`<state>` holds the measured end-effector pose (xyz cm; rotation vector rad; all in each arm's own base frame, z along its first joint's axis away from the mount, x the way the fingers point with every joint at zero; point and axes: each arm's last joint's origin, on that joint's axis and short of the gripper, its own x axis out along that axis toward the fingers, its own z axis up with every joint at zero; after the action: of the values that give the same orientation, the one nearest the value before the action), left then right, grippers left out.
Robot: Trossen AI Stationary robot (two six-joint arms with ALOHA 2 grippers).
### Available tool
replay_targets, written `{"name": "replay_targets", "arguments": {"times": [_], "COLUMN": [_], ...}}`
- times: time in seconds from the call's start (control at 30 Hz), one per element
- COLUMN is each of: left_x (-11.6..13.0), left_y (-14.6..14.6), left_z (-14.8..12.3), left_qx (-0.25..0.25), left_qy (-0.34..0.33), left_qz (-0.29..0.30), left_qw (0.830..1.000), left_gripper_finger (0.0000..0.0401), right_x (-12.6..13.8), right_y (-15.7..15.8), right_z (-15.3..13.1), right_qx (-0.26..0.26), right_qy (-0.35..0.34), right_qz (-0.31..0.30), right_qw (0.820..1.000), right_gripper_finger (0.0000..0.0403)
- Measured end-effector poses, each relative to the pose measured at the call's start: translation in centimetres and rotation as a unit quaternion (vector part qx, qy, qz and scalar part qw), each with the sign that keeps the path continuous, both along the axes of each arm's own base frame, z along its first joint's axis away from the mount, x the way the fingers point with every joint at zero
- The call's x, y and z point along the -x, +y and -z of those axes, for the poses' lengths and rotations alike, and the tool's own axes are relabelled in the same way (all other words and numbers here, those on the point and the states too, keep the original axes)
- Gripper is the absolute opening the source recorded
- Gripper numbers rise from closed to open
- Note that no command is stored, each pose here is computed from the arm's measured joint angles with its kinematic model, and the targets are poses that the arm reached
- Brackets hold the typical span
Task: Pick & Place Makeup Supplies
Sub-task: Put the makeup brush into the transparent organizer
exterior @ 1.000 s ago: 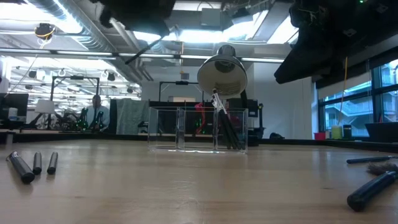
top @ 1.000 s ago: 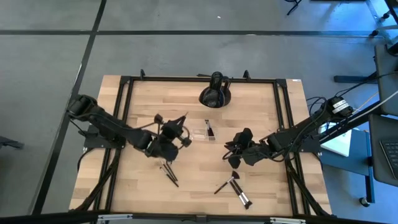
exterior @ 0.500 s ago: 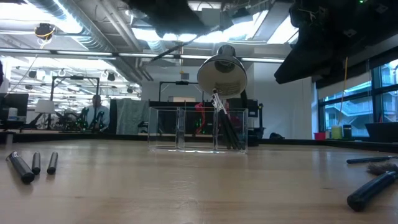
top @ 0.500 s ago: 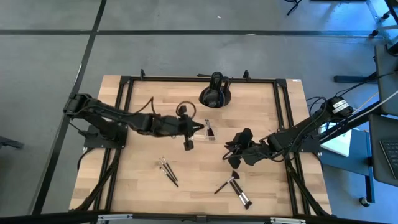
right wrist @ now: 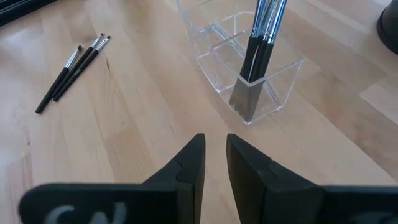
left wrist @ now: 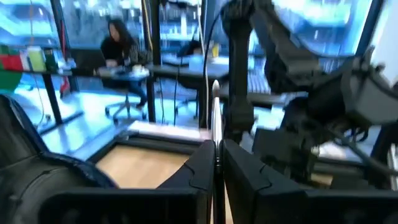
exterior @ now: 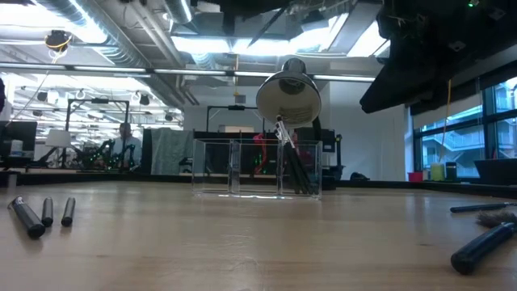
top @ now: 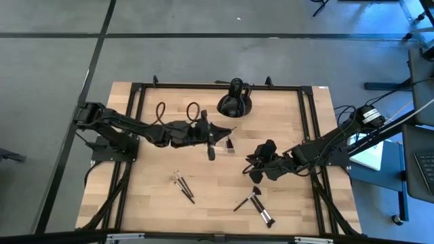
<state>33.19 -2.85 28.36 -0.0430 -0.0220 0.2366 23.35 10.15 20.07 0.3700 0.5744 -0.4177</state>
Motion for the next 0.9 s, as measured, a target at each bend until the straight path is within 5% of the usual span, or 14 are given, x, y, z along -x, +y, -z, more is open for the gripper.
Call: {"name": "replay_targets", "arguments": {"times": [0.4, 0.9], "left_x": [2.8, 0.7], "left_y": [0.9, 2.4], "left_z": [6.1, 12.3], "left_qx": [0.024, 0.039], "left_qy": [-0.173, -0.138], "left_qz": [-0.034, -0.051], "left_qw": [0.984, 0.988], "left_gripper_finger": [0.0023, 0.0023], "right_x": [0.0, 0.0], "right_y": [0.0, 0.0], "right_z": [0.0, 0.0], "right_qx": [0.002, 0.003], "right_qy": [0.003, 0.002], "right_qz": [0.000, -0.001], "right_qw": [1.000, 1.000], "right_gripper_finger": [0.0066, 0.0066]}}
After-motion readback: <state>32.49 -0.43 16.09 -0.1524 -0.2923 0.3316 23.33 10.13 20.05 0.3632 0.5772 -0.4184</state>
